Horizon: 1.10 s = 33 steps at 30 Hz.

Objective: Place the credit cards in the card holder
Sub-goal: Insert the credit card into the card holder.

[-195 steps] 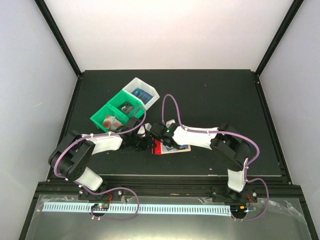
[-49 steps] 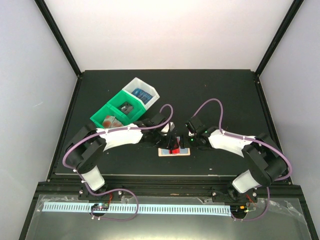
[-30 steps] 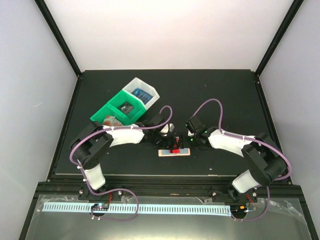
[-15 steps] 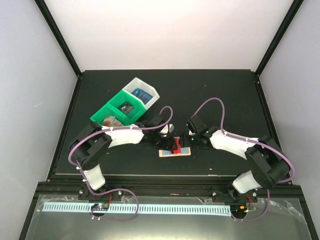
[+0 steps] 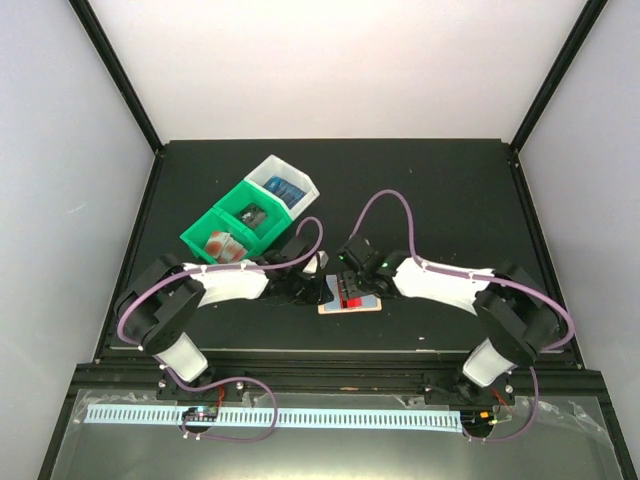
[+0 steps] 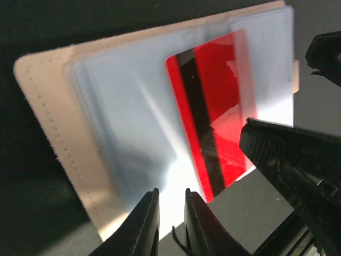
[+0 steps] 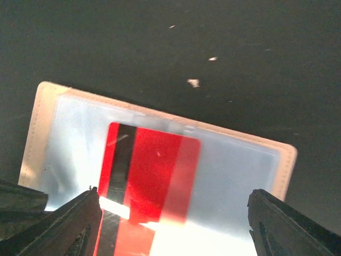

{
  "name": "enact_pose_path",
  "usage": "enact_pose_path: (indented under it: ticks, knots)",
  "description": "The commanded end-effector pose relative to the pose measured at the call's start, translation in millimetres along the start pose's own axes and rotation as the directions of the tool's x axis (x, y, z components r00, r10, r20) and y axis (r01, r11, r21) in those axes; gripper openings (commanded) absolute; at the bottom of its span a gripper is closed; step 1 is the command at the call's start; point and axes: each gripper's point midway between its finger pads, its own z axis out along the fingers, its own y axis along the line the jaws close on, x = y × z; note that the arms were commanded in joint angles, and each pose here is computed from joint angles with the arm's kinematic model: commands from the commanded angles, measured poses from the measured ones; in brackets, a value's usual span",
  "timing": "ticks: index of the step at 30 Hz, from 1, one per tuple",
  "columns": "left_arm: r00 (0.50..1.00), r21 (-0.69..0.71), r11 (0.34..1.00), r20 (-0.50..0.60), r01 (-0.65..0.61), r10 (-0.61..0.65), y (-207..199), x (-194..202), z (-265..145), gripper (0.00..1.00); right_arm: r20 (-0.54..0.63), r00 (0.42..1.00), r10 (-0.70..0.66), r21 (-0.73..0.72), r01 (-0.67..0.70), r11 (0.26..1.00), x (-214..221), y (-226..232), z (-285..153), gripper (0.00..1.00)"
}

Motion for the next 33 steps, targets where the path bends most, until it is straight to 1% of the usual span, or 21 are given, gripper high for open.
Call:
enact_pose_path:
  ticks: [1,4,7,11,13,19,24,27,30,33]
  knots:
    - [0.996,0.149,0.985,-0.017,0.089,-0.087,-13,-2,9,0.12,0.014,0.996,-0.089,0.070,0.087,0.994,-1,11,7,0.76]
    - [0.989,0.126,0.981,-0.033,0.148,-0.145,1,2,16,0.07,0.017,0.993,-0.119,0.115,0.116,0.987,2,14,11,0.76]
    - [0.979,0.141,0.969,-0.038,0.205,-0.202,12,5,18,0.02,0.013,0.990,-0.140,0.135,0.137,0.981,8,17,16,0.76]
    - [0.970,0.131,0.961,-0.043,0.244,-0.240,23,10,19,0.02,0.007,0.986,-0.166,0.160,0.163,0.974,13,20,22,0.76]
    - [0.967,0.120,0.960,-0.044,0.254,-0.251,27,11,19,0.02,0.008,0.984,-0.176,0.200,0.171,0.965,13,17,23,0.76]
    - [0.963,0.100,0.957,-0.045,0.271,-0.267,33,14,19,0.01,0.045,0.991,-0.130,0.382,0.103,0.919,8,-13,11,0.76]
    - [0.963,0.094,0.959,-0.043,0.269,-0.266,35,14,19,0.02,0.083,0.994,-0.076,0.453,0.030,0.891,8,-30,0,0.75]
    - [0.966,0.101,0.960,-0.036,0.260,-0.257,33,13,16,0.02,0.091,0.994,-0.061,0.424,0.017,0.906,6,-26,-1,0.75]
    - [0.972,0.111,0.965,-0.025,0.237,-0.235,28,9,13,0.02,0.078,0.996,-0.035,0.329,0.007,0.944,3,-12,0,0.75]
    - [0.979,0.137,0.970,-0.011,0.203,-0.203,19,3,7,0.03,0.067,0.998,-0.004,0.189,-0.008,0.982,-1,4,-2,0.75]
